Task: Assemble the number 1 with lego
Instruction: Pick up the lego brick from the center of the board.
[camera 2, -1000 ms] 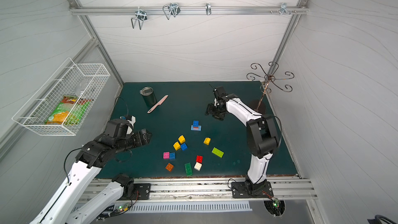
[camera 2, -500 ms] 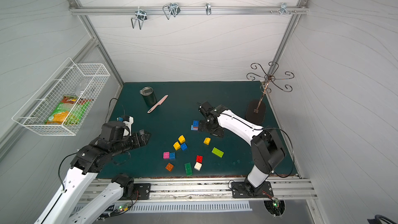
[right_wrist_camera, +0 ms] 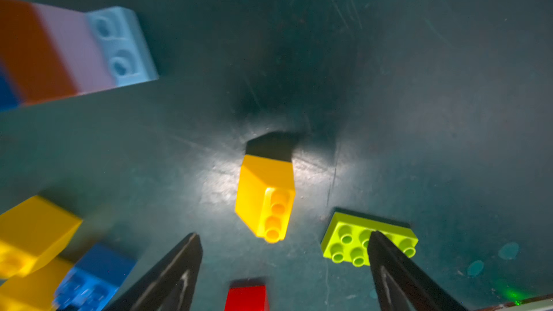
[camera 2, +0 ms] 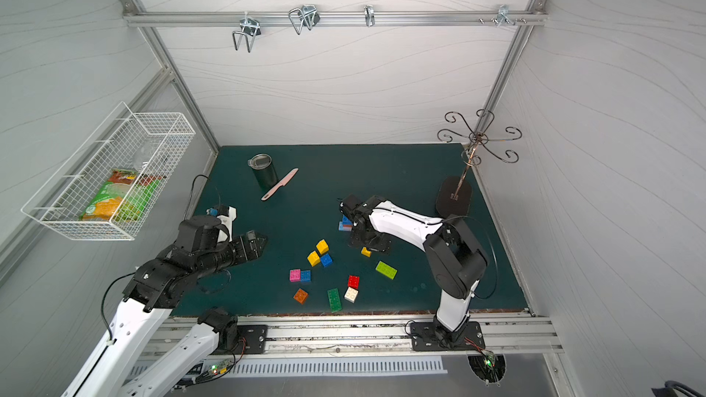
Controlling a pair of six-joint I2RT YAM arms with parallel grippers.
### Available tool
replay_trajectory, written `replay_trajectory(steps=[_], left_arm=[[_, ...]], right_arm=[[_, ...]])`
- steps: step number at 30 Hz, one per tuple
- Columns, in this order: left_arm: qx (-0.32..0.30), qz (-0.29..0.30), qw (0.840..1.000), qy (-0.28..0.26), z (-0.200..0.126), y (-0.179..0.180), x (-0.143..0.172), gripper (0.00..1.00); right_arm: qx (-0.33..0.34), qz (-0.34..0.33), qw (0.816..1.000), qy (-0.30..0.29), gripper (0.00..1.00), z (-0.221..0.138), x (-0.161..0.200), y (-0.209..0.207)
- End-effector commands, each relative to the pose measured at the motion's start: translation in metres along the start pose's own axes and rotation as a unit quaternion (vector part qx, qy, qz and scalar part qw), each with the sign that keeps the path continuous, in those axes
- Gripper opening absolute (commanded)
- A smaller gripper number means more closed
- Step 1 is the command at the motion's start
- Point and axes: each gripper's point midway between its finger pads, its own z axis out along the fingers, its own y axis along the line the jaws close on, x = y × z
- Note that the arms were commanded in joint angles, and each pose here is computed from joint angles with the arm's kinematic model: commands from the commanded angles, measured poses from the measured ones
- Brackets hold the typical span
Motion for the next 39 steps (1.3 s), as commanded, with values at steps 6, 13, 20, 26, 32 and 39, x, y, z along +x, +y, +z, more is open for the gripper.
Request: replay_trajectory(steps=[6,13,20,26,32,39], left_arm=[[0.018,0.008,1.000,-0.017,-0.005,-0.008,-0.007,0.89],[0.016,0.007,1.000,-0.018,-0.004,-0.008,-0.008,0.89],[0.014,0.007,1.000,-0.018,-0.004,-0.007,-0.008,0.89],[0.011,0.006,1.000,-0.016,-0.003,-0.006,-0.008,0.89],[0.011,0.007,1.000,-0.016,-0.003,-0.006,-0.008,0.89],[0.010,0.006,1.000,-0.016,-0.003,-0.006,-0.008,0.89]], right_arm=[[0.039,-0.005,0.999,-0.005,0.86,0.018,0.003,0.000],[0.066,-0.018,0.998,-0.002,0.82,0.029,0.004,-0.008],[0.063,-0.029,0.998,-0.009,0.74,0.020,0.005,-0.014],[0.034,-0.054,0.998,-0.008,0.71,0.015,0.005,-0.005],[0.035,-0.074,0.997,0.001,0.68,0.021,0.003,0.002],[0.035,-0.075,0.997,0.000,0.56,0.023,-0.003,0.006]])
